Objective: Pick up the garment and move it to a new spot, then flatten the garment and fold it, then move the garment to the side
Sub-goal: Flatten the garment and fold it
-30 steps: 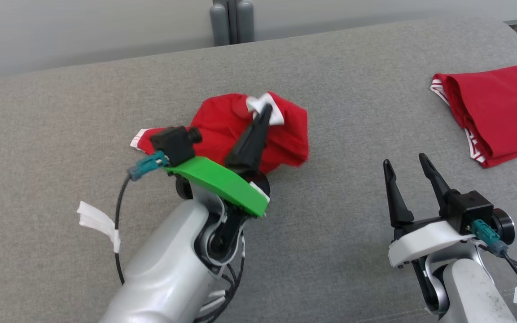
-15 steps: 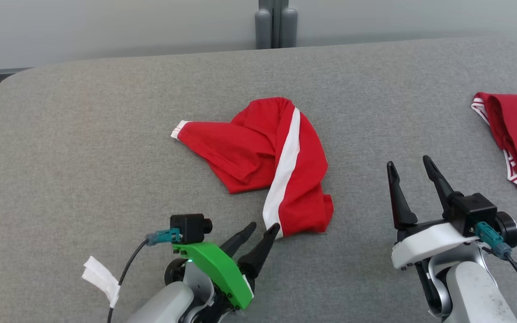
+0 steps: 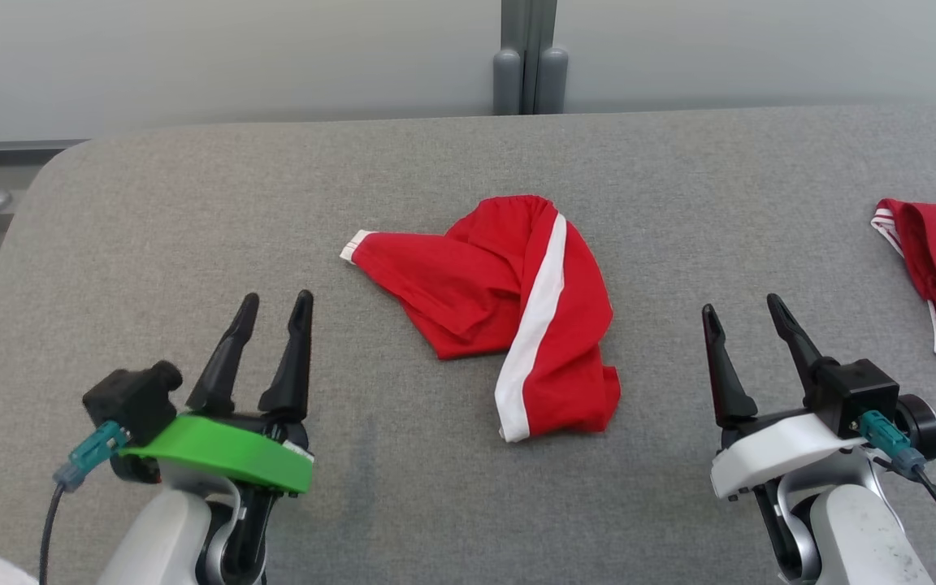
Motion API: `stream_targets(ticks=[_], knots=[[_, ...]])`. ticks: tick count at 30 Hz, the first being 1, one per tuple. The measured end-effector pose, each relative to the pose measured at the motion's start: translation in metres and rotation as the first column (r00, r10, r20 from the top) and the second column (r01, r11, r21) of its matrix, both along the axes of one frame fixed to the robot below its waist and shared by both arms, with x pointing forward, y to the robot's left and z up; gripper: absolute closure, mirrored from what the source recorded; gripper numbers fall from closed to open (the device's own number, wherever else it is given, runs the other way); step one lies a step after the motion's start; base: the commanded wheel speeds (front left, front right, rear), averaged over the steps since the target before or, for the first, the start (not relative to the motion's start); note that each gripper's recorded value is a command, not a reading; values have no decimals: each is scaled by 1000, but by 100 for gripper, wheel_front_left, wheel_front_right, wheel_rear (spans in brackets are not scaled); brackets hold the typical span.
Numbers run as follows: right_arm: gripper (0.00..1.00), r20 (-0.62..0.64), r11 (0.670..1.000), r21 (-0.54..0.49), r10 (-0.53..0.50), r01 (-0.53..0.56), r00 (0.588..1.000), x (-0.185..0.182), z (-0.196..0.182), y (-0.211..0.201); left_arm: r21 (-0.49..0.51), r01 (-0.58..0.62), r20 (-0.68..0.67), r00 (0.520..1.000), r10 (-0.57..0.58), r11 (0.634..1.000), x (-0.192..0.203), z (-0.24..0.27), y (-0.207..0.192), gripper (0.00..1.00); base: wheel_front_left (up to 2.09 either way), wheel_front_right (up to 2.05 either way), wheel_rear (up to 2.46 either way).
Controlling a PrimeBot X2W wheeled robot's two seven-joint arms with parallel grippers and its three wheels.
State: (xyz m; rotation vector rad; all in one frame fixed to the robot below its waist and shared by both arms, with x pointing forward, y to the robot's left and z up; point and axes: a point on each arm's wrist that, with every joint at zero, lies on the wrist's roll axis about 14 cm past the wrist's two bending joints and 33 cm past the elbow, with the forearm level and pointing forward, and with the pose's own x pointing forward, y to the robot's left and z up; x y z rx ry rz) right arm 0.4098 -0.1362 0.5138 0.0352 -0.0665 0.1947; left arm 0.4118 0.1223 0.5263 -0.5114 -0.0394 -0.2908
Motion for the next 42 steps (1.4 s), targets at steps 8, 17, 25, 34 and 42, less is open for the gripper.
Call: stream_targets(ticks=[8, 17, 25, 34, 42], knots=[[0, 6, 1000, -3, 5, -5, 1000, -8, 4, 1, 139, -179, 79, 982, 169, 974, -17, 6, 46, 0, 0, 0, 0], [0, -28, 998, -21, 51, -51, 998, -18, -6, 16, 196, -192, 65, 981, 183, 961, -29, -8, 50, 0, 0, 0, 0], [0, -227, 952, -29, 289, -303, 930, -35, -51, 96, 186, -193, 40, 981, 189, 963, -28, -17, 47, 0, 0, 0, 0], [0, -355, 897, -81, 381, -434, 853, -28, -85, 130, 184, -207, 16, 978, 208, 961, -28, -24, 52, 0, 0, 0, 0], [100, -441, 871, -135, 375, -473, 815, -24, -110, 132, 180, -225, 7, 974, 227, 958, -29, -27, 59, 0, 0, 0, 0]])
